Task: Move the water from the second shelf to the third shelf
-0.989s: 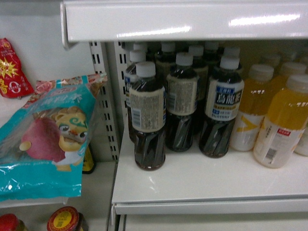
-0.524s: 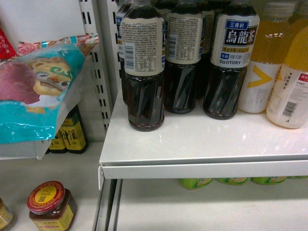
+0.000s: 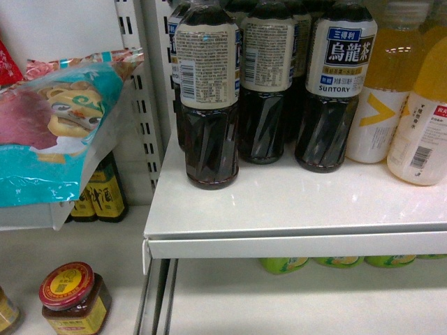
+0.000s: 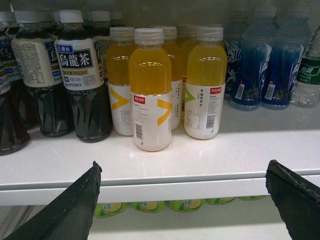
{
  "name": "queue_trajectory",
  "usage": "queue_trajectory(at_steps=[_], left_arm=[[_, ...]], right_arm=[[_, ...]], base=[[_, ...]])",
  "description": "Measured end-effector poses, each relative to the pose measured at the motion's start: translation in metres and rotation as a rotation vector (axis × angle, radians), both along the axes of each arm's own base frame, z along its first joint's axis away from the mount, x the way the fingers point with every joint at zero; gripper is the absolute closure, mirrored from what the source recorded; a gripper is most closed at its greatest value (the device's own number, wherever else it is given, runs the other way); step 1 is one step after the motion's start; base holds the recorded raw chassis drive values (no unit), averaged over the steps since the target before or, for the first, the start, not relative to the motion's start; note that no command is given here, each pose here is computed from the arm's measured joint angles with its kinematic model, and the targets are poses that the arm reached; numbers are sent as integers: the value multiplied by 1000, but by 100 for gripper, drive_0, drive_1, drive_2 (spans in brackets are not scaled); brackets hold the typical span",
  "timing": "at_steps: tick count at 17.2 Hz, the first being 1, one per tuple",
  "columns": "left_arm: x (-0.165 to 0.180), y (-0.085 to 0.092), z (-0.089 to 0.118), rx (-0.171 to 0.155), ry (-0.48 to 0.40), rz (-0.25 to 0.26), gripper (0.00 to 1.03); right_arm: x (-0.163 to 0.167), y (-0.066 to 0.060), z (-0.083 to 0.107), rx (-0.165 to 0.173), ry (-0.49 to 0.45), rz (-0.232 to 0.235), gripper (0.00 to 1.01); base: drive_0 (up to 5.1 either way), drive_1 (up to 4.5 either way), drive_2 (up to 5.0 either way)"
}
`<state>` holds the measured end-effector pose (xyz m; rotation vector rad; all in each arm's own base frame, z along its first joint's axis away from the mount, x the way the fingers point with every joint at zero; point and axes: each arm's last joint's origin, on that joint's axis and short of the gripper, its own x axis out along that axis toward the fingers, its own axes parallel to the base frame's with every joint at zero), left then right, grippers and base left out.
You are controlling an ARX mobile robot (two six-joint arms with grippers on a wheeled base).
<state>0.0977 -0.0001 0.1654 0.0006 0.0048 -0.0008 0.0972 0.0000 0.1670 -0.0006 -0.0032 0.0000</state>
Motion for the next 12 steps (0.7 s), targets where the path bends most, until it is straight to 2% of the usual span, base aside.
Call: queue_trajectory(at_steps=[12], left_arm=[[0, 0, 0, 0, 0, 0, 5]], right_arm=[[0, 0, 0, 0, 0, 0, 3]], base=[[0, 0, 0]])
